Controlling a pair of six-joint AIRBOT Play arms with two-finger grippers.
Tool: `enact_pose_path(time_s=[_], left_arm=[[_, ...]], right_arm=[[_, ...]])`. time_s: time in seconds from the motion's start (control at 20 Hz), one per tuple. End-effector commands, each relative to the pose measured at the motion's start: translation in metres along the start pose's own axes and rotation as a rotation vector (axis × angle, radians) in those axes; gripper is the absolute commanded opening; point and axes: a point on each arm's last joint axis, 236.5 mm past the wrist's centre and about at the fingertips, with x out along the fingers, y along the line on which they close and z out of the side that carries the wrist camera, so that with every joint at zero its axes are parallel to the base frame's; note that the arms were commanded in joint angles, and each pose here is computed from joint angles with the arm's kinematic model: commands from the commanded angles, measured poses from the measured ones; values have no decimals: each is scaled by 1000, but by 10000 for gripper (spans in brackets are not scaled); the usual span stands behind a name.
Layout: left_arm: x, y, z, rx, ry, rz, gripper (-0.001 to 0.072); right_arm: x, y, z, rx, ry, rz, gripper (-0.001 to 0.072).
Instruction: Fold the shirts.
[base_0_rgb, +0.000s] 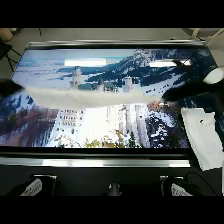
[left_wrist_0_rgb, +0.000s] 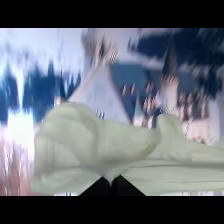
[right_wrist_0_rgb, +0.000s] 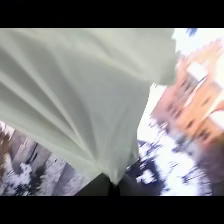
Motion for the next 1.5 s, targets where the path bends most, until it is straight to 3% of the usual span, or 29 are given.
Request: enact_pose_path(time_s=[0.0, 0.1, 0.25, 0.4, 0.75, 0.95, 1.15, 1.45], left_arm=[[-212, -123, 113, 243, -630, -3, 25], [-297, -171, 109, 276, -837, -34, 25], [-351, -202, 82, 336, -957, -30, 24], [-360, -196, 71, 338, -961, 34, 24], [-327, -181, 62, 309, -815, 49, 24], [-247, -139, 53, 240, -500, 57, 24], [-122, -64, 41, 74, -141, 44, 24], [99, 14, -77, -145, 346, -15, 24]], right_arm=[[-275, 2, 90, -212, -495, -577, 17], [-399, 46, 87, -211, -777, -742, 17], [-467, 94, 49, -243, -911, -819, 17], [-474, 90, 24, -219, -853, -881, 17], [-431, 73, 14, -208, -670, -821, 17], [-338, 31, 14, -162, -349, -665, 17], [-182, -25, 8, -79, 71, -383, 17], [32, -81, -42, 24, 460, -101, 17]])
